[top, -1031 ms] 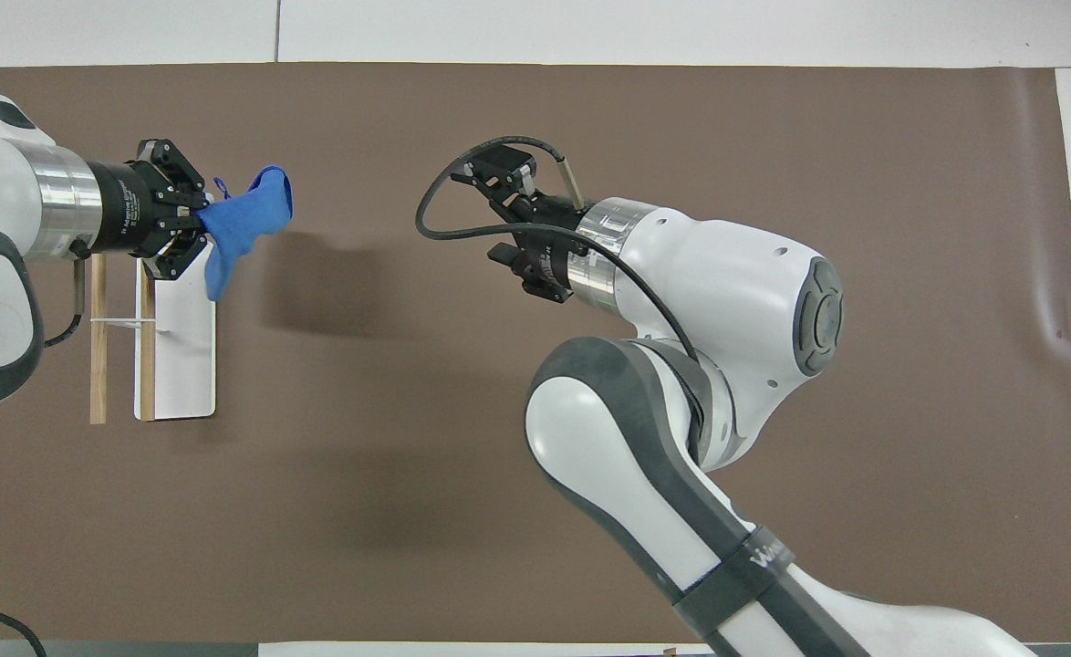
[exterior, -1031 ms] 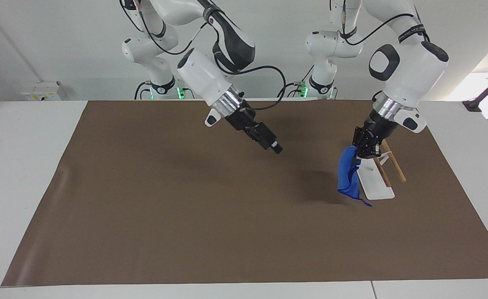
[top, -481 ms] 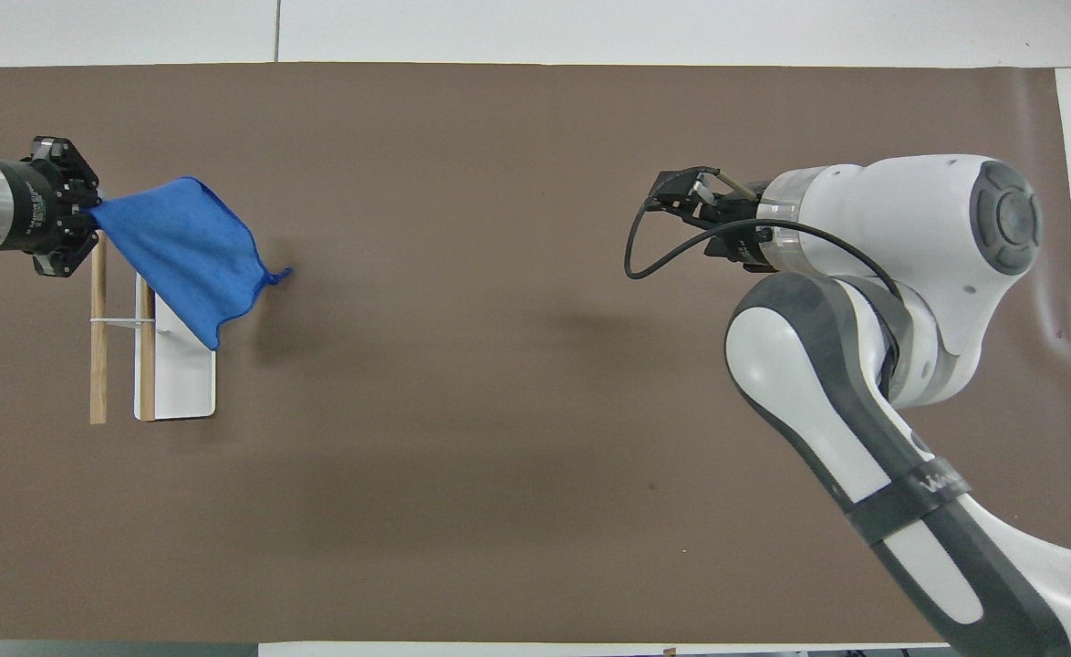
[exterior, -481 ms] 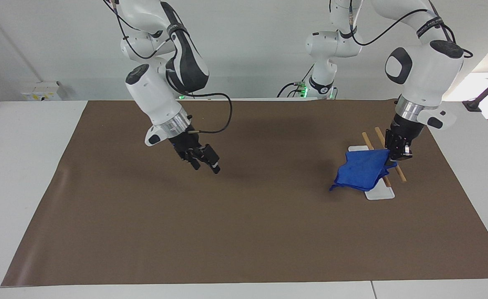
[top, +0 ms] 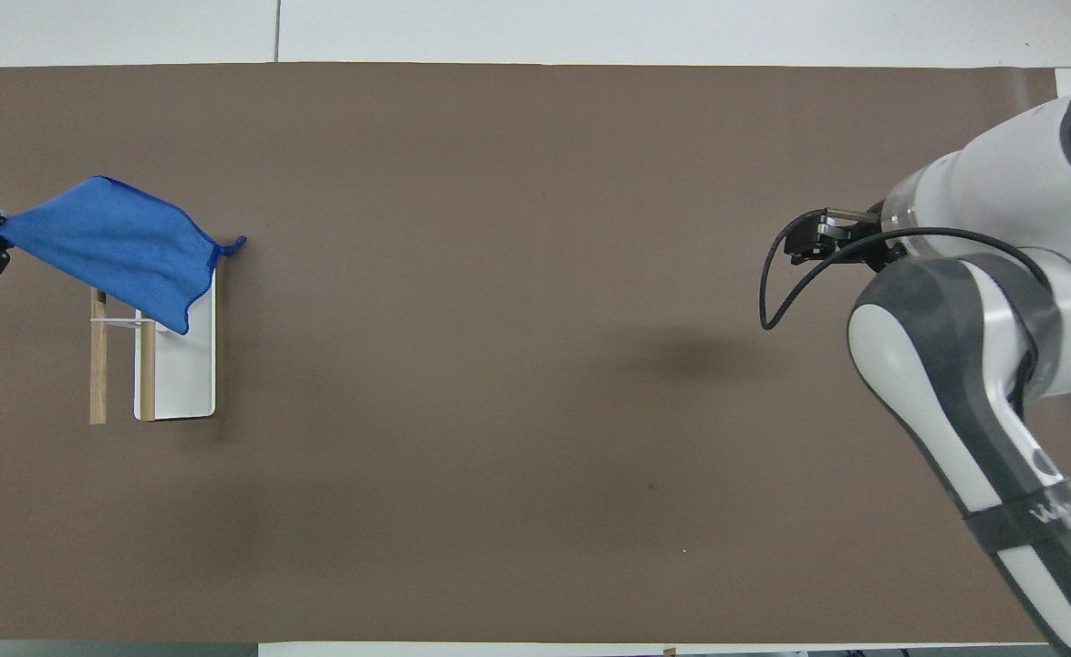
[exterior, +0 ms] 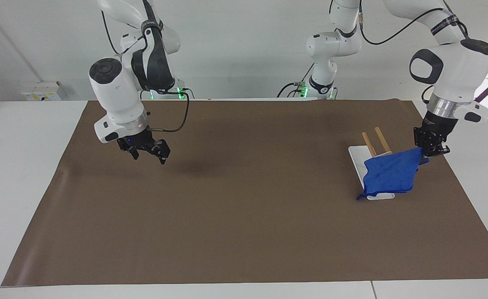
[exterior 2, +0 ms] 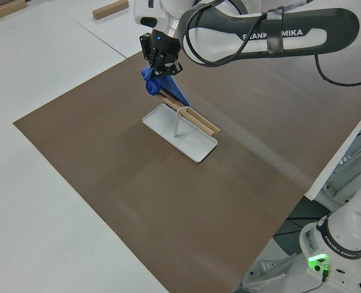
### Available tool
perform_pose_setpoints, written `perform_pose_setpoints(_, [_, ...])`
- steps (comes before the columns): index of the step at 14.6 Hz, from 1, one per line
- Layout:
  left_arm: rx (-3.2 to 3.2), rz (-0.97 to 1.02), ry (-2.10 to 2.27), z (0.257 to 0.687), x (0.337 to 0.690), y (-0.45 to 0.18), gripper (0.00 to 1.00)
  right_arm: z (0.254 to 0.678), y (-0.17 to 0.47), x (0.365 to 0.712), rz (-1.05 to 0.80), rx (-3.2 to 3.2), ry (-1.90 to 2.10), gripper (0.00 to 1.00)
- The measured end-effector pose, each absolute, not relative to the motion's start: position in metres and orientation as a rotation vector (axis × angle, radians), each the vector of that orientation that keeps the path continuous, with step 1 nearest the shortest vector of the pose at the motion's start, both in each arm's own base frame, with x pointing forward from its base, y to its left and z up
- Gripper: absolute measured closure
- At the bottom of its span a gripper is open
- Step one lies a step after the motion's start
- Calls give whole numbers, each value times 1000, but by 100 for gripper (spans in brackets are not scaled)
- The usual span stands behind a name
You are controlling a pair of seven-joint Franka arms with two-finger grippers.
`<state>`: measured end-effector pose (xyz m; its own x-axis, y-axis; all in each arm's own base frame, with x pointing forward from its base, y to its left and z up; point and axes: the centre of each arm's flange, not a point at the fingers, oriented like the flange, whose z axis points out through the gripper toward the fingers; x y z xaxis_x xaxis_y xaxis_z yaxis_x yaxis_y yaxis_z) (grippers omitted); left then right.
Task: Right arm passes towel to left arm to hang
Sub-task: 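Open the right gripper and withdraw while the left gripper carries the towel, then lower the towel over the white rack and open the left gripper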
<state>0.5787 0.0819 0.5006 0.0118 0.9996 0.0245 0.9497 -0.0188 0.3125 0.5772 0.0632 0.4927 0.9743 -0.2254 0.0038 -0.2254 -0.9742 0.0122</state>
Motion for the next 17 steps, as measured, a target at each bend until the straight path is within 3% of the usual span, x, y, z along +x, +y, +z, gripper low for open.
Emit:
perform_pose_setpoints(6, [1975,413,2112,469,545,125,98,623,-19,541,-70,3081,-295,0])
perform_pose_setpoints(8, [1956,418,2130,465,539,135,98,648,-23,535,-66,3064,-231,0])
perform_pose_setpoints(17, [1952,402,2153,454,533,141,98,633,-23,538,-94,3061,-192,0])
